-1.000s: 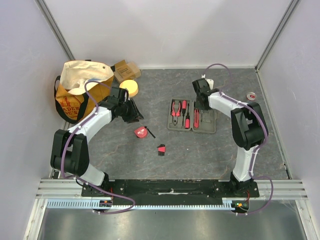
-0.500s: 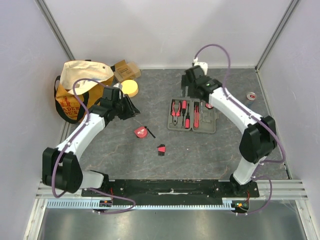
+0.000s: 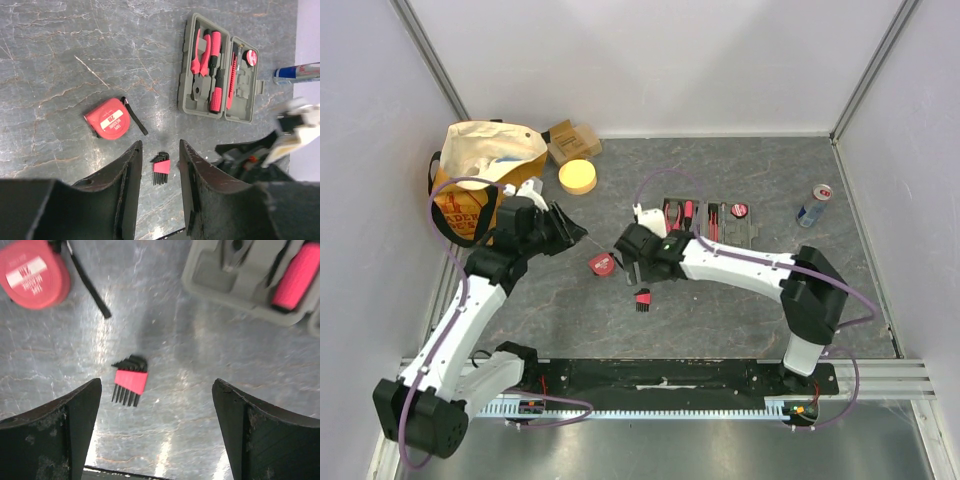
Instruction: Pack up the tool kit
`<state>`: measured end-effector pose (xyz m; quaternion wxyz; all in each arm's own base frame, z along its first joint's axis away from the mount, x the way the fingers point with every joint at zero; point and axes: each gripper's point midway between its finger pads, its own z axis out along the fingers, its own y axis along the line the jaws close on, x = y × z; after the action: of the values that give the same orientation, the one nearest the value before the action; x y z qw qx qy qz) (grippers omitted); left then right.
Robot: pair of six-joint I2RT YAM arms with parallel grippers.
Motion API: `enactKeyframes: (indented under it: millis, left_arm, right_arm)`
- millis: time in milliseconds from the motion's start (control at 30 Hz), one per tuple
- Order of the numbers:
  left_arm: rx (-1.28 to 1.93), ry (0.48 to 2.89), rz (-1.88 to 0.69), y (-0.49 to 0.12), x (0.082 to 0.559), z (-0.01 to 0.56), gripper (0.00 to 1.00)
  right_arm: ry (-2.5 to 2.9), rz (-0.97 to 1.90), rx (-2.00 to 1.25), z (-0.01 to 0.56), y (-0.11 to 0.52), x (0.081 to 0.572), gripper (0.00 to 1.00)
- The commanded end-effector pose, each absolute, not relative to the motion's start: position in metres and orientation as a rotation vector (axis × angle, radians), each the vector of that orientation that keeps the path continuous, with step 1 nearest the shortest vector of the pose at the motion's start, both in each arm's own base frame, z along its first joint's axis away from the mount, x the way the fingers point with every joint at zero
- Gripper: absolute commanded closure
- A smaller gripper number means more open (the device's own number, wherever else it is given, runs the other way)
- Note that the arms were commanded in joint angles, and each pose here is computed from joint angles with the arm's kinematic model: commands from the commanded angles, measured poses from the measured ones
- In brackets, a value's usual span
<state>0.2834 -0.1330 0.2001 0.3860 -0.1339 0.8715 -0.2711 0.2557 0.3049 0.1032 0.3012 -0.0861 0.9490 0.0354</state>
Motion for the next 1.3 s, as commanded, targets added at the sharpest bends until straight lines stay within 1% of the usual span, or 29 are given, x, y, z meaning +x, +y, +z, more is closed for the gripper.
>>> enactKeyframes:
  millis: [0,133,300,400,533,800,933,1100,1267]
  left_arm:
    - [-0.301,2.204,-0.658,-0.123,0.266,0.200,0.57]
    - [-0.285,2.192,-0.714,-0.127,0.249,0.200,0.57]
    - [-0.286,2.208,-0.750,-0.127,0.232,0.191,0.57]
    - [-0.283,2.213,-0.760,-0.127,0.224,0.187,0.57]
    - [-0.284,2.214,-0.755,-0.126,0.220,0.186,0.57]
    - [-0.260,2.223,-0.755,-0.127,0.221,0.183,0.57]
    - [-0.251,2.260,-0.759,-0.129,0.220,0.172,0.57]
    - [-0.238,2.264,-0.765,-0.130,0.220,0.169,0.57]
    - [-0.228,2.264,-0.771,-0.131,0.219,0.169,0.57]
  right_arm:
    - [2.560,0.069,-0.110,0.084,0.318,0.235,0.02]
    - [2.626,0.103,-0.088,0.063,0.323,0.217,0.02]
    - [2.647,0.131,-0.062,0.048,0.333,0.210,0.02]
    - [2.671,0.128,-0.026,0.038,0.336,0.208,0.11]
    - [2.691,0.118,-0.013,0.029,0.339,0.205,0.16]
    - [2.667,0.061,-0.020,0.021,0.342,0.215,0.27]
    - [2.666,0.027,-0.010,0.016,0.338,0.216,0.30]
    - [2.683,0.010,-0.003,0.009,0.336,0.213,0.36]
    - [2.696,0.012,0.016,0.006,0.334,0.210,0.51]
